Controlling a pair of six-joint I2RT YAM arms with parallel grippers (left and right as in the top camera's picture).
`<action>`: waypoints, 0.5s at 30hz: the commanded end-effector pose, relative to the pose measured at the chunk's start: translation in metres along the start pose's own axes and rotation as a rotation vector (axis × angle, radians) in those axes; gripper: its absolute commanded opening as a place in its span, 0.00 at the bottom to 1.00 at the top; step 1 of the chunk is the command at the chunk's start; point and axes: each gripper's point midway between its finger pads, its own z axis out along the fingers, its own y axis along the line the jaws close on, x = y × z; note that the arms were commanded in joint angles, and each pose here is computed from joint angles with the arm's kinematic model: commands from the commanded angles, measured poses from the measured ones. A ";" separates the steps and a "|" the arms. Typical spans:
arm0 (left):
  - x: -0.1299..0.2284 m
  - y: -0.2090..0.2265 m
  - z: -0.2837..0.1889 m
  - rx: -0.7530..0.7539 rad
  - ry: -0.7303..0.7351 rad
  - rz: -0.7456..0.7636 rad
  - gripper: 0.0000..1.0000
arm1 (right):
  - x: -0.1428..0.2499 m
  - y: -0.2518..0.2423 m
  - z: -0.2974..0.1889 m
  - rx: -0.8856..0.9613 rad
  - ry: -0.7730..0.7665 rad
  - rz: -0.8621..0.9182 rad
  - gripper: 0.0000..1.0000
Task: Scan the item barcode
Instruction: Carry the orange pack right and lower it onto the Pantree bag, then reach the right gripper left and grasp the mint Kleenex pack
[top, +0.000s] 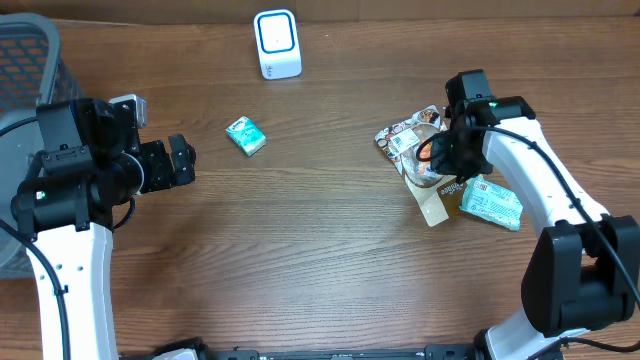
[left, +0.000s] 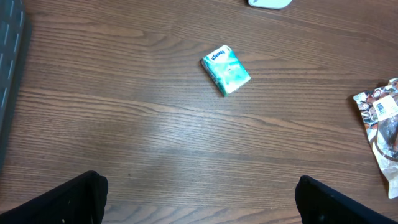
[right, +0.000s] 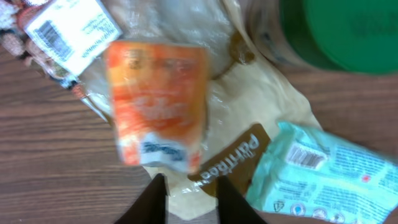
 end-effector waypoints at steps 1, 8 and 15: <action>-0.004 0.001 -0.003 -0.008 -0.015 0.008 1.00 | -0.008 0.003 -0.011 -0.018 -0.018 -0.004 0.38; -0.004 0.001 -0.003 -0.008 -0.015 0.008 0.99 | -0.029 0.024 -0.068 -0.132 -0.060 -0.006 0.68; -0.004 0.001 -0.003 -0.008 -0.015 0.008 0.99 | -0.056 0.112 -0.133 -0.658 -0.158 -0.092 1.00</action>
